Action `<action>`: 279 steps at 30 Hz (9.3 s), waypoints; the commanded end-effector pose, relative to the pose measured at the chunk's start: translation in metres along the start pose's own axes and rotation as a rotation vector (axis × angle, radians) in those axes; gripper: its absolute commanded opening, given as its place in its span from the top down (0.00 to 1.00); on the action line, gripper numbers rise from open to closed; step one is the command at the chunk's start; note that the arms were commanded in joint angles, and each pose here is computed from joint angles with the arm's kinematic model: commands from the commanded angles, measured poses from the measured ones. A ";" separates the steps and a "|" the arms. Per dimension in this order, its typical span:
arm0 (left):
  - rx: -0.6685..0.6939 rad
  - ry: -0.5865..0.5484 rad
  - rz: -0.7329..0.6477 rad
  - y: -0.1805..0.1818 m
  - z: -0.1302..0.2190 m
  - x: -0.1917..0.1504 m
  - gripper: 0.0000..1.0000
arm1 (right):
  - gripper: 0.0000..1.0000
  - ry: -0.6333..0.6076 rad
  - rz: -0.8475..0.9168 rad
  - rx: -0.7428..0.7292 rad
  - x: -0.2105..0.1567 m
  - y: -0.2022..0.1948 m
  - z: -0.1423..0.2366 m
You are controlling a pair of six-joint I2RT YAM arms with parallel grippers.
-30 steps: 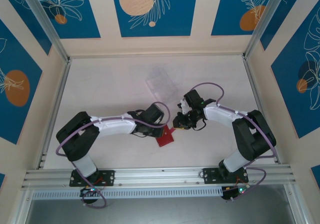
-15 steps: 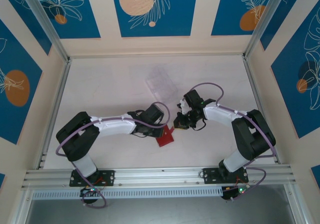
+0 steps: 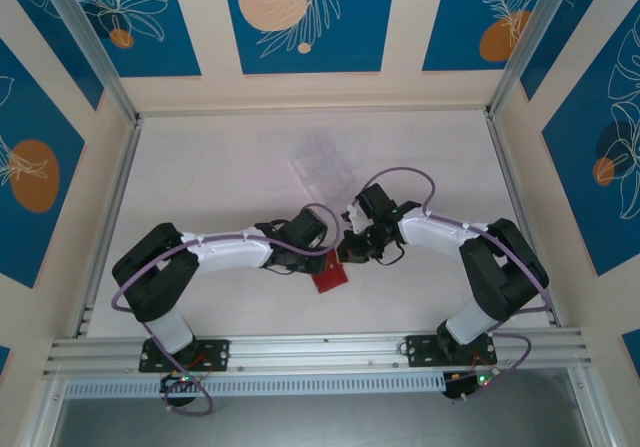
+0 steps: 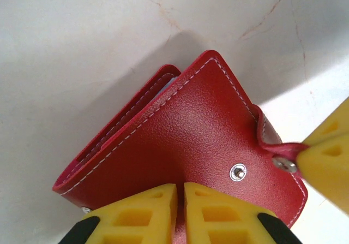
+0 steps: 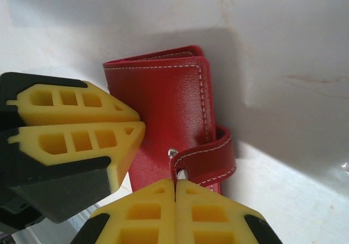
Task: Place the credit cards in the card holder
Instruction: Close the button on the card holder, then reset both arms
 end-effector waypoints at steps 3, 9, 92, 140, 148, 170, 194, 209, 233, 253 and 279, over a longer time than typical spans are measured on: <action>0.111 0.063 0.015 0.020 -0.015 -0.021 0.88 | 1.00 0.053 0.019 0.013 -0.001 0.007 -0.010; 0.108 0.063 0.017 0.020 -0.016 -0.022 0.88 | 1.00 0.057 0.012 0.013 0.000 0.008 -0.015; 0.117 -0.512 0.156 0.096 0.209 -0.052 0.06 | 0.08 -0.346 0.138 -0.190 0.034 0.072 0.044; 0.900 -1.115 -0.084 0.223 0.112 0.040 0.01 | 0.01 -1.189 0.180 -0.705 0.050 -0.147 0.124; 0.690 -1.088 -0.074 0.247 0.104 0.044 0.00 | 0.01 -1.166 0.179 -0.668 0.052 -0.156 0.119; 0.650 -0.983 -0.028 0.258 0.103 0.055 0.00 | 0.01 -1.139 0.199 -0.600 0.054 -0.158 0.120; 0.647 -0.979 -0.029 0.258 0.102 0.056 0.00 | 0.01 -1.140 0.199 -0.601 0.054 -0.158 0.120; 0.573 -0.962 -0.112 0.251 0.098 0.057 0.00 | 0.01 -1.138 0.201 -0.601 0.055 -0.158 0.120; 0.556 -0.971 -0.127 0.250 0.098 0.055 0.00 | 0.01 -1.103 0.265 -0.535 0.056 -0.154 0.117; 0.535 -0.957 -0.143 0.249 0.097 0.057 0.00 | 0.01 -1.106 0.267 -0.541 0.056 -0.154 0.117; 0.535 -0.955 -0.144 0.249 0.097 0.057 0.00 | 0.01 -1.105 0.268 -0.543 0.056 -0.153 0.117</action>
Point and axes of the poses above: each hand's point on the last joint's axis, 136 mm out from that joint toward the fingers, its own z axis back along the fingers, its own y axis along the line the jaws close on, x = y × z, the point moved 9 cm from there along z, back along the fingers, and after that the axes turned 2 degrees about z, right-handed, at the moved point
